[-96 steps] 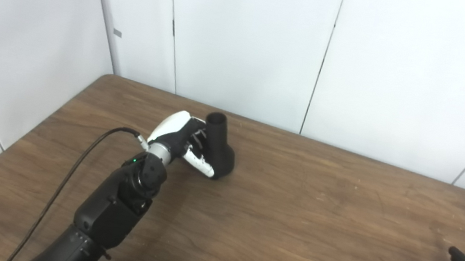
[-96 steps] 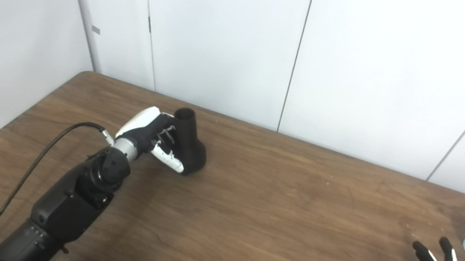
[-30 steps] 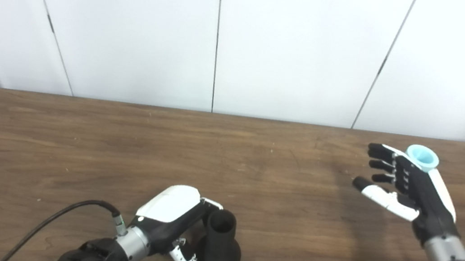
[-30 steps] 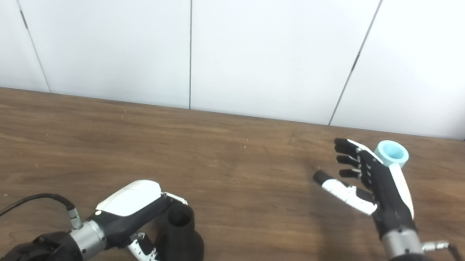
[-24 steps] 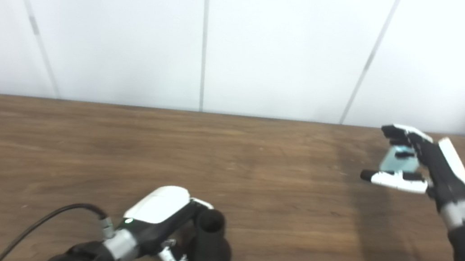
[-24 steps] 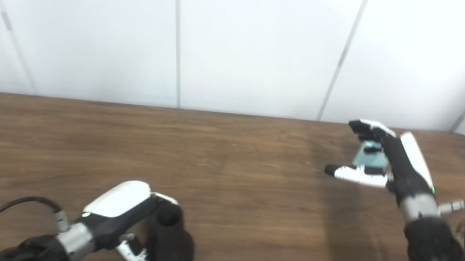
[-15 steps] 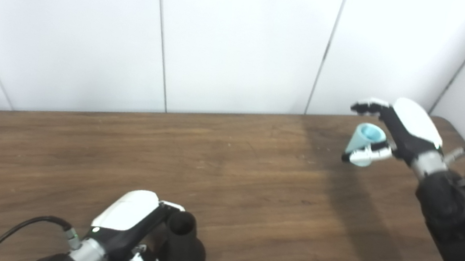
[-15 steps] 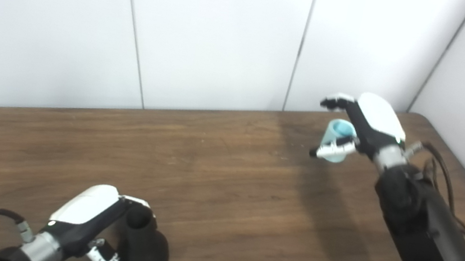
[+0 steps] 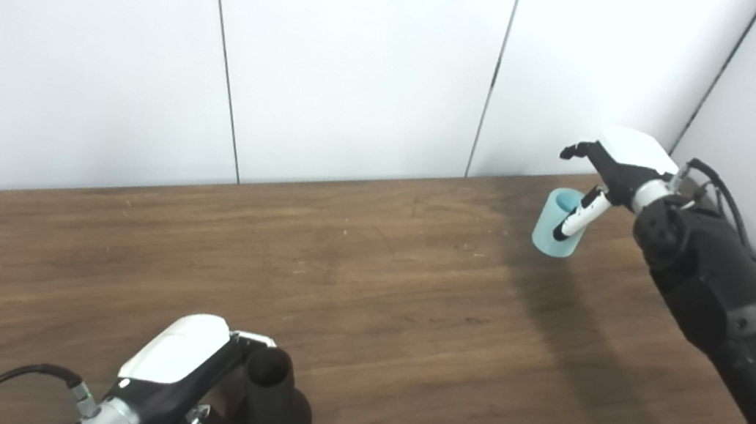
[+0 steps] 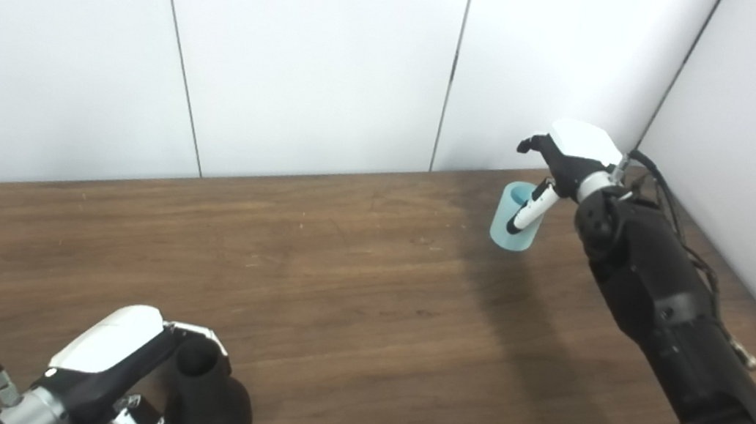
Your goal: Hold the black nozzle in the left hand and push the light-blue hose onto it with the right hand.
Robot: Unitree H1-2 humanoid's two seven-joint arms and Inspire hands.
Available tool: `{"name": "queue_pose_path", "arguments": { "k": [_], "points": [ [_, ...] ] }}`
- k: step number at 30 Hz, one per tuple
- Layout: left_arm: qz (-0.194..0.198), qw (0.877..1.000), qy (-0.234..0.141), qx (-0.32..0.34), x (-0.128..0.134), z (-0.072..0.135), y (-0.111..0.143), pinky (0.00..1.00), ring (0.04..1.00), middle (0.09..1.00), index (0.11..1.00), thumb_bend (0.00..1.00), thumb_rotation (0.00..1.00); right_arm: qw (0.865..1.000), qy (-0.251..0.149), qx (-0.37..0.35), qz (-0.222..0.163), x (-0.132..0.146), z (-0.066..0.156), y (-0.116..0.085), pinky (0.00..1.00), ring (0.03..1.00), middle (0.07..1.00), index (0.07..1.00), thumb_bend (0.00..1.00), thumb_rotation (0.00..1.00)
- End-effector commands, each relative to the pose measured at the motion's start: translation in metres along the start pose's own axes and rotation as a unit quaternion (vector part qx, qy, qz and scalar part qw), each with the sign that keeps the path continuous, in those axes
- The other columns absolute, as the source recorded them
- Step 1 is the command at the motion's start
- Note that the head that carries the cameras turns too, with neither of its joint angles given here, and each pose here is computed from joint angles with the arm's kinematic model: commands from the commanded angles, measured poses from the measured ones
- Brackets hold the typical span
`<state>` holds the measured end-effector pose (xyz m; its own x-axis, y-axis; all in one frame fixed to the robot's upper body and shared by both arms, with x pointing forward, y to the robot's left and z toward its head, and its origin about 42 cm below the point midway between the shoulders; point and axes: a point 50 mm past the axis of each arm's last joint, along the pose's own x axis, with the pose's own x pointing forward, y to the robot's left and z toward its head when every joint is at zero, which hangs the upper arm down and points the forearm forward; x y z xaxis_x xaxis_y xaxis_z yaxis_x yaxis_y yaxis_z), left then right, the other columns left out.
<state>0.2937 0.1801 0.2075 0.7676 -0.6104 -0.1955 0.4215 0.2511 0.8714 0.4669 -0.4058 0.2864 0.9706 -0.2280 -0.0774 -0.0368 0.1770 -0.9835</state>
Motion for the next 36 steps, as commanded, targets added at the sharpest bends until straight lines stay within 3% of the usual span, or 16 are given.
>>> {"name": "queue_pose_path", "arguments": {
  "k": [1,10,18,26,36],
  "points": [
    [-0.031,0.999,0.014,0.004,-0.006,-0.009,-0.007,0.75,0.621,0.416,0.505,0.52,0.0,0.999,-0.003,0.002,-0.033,0.011,0.013,-0.032,0.85,0.901,0.875,0.821,0.9,0.16],
    [-0.027,0.999,0.014,0.012,-0.008,-0.011,-0.005,0.73,0.613,0.399,0.504,0.52,0.0,1.0,0.022,0.003,0.015,0.035,0.024,-0.032,0.75,0.866,0.885,0.842,0.94,0.18],
    [-0.027,0.999,0.013,0.014,-0.008,-0.01,-0.004,0.73,0.609,0.408,0.504,0.52,0.0,0.999,0.017,-0.004,0.044,0.033,0.028,-0.029,0.62,0.716,0.785,0.809,0.92,0.12],
    [-0.027,0.999,0.015,0.011,-0.009,-0.013,-0.004,0.74,0.609,0.413,0.503,0.52,0.0,0.998,0.023,-0.004,0.063,0.034,0.025,-0.02,0.64,0.699,0.735,0.725,0.91,0.06],
    [-0.027,0.999,0.015,0.008,-0.009,-0.013,-0.004,0.74,0.612,0.415,0.503,0.52,0.0,0.998,0.025,-0.004,0.062,0.033,0.024,-0.019,0.74,0.668,0.666,0.656,0.91,0.05]
  ]
}}
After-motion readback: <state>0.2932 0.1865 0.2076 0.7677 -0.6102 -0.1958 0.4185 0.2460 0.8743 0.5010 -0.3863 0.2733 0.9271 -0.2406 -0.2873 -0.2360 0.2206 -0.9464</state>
